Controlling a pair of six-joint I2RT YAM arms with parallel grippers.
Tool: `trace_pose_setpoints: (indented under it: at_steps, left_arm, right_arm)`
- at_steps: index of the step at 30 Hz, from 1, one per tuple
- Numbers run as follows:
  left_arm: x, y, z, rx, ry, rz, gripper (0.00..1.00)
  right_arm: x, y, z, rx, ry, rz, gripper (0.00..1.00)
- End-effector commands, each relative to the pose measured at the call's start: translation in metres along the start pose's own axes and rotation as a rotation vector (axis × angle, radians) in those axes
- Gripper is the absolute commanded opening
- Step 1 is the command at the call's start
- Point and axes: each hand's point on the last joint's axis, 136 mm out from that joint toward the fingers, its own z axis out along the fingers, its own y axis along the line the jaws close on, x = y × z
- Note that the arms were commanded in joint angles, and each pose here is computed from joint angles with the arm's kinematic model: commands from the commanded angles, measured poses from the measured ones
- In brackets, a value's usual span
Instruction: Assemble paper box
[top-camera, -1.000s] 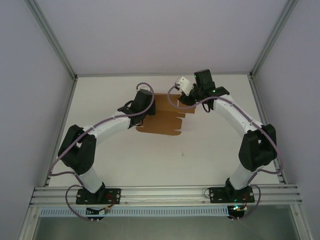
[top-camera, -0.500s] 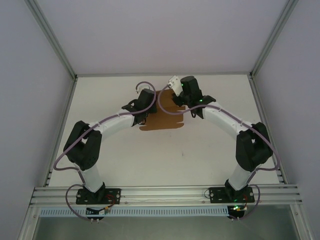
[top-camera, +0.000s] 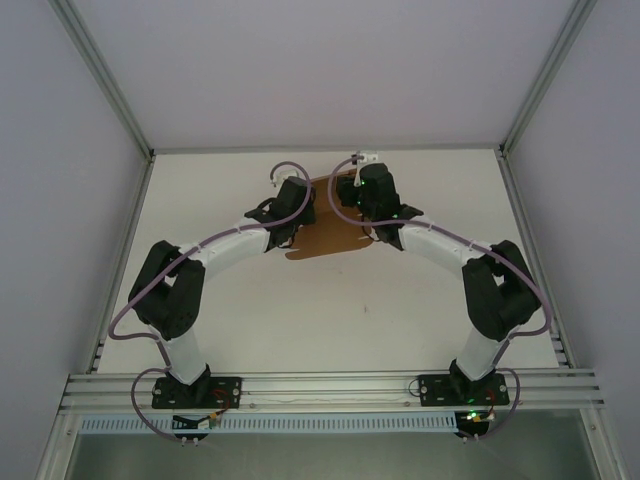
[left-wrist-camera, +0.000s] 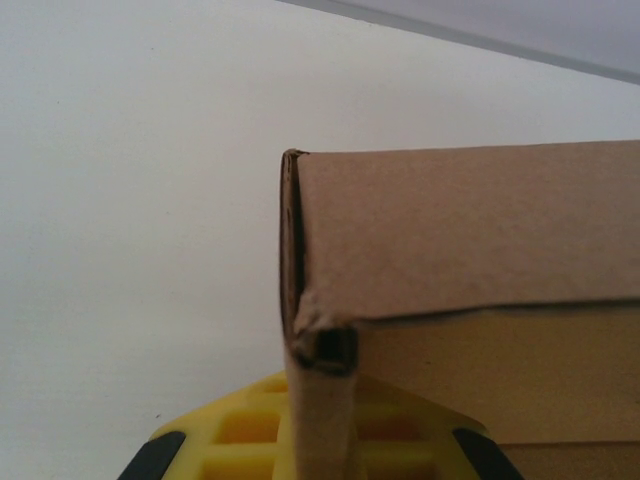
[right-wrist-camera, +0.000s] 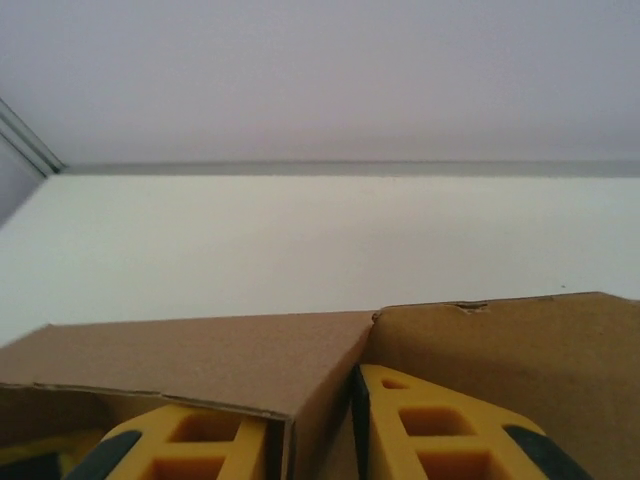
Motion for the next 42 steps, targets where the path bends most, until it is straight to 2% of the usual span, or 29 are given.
trace_pose_setpoints:
  at_steps: [1,6,11,15,17,20,25,28,36,42]
  left_arm:
    - [-0.020,-0.030,-0.012,0.101,-0.054,-0.021,0.00]
    - [-0.022,-0.025,-0.014,0.081,-0.075,-0.002,0.00]
    - [-0.025,-0.021,-0.018,0.107,-0.097,0.005,0.00]
    - [-0.030,-0.019,-0.023,0.156,-0.137,0.001,0.00]
    - [-0.032,-0.018,-0.026,0.175,-0.155,0.006,0.00]
    - [-0.037,-0.018,-0.032,0.196,-0.192,0.006,0.00]
    - [-0.040,-0.025,-0.038,0.248,-0.215,0.008,0.00]
    - [-0.043,-0.026,-0.039,0.258,-0.225,0.002,0.00]
    - [-0.046,-0.033,-0.042,0.290,-0.225,0.008,0.00]
    - [-0.048,-0.036,-0.043,0.305,-0.229,-0.004,0.00]
  right_arm:
    - [-0.022,0.021,-0.020,-0.066,-0.069,0.072,0.28]
    - [-0.011,0.000,-0.050,0.017,-0.002,-0.004,0.47]
    - [-0.007,-0.043,-0.100,0.174,0.057,-0.084,0.81]
    - [-0.008,-0.085,-0.139,0.247,0.101,-0.028,1.00]
    - [-0.004,-0.110,-0.154,0.273,0.144,0.071,1.00]
    - [0.009,-0.123,-0.164,0.263,0.203,0.137,1.00]
    - [0.032,-0.114,-0.154,0.170,0.284,0.148,1.00]
    - [0.043,-0.116,-0.143,0.169,0.321,0.152,0.99]
    - [0.035,-0.115,-0.121,0.138,0.272,0.148,0.98]
    - [0.034,-0.099,-0.108,0.037,0.282,0.160,0.98]
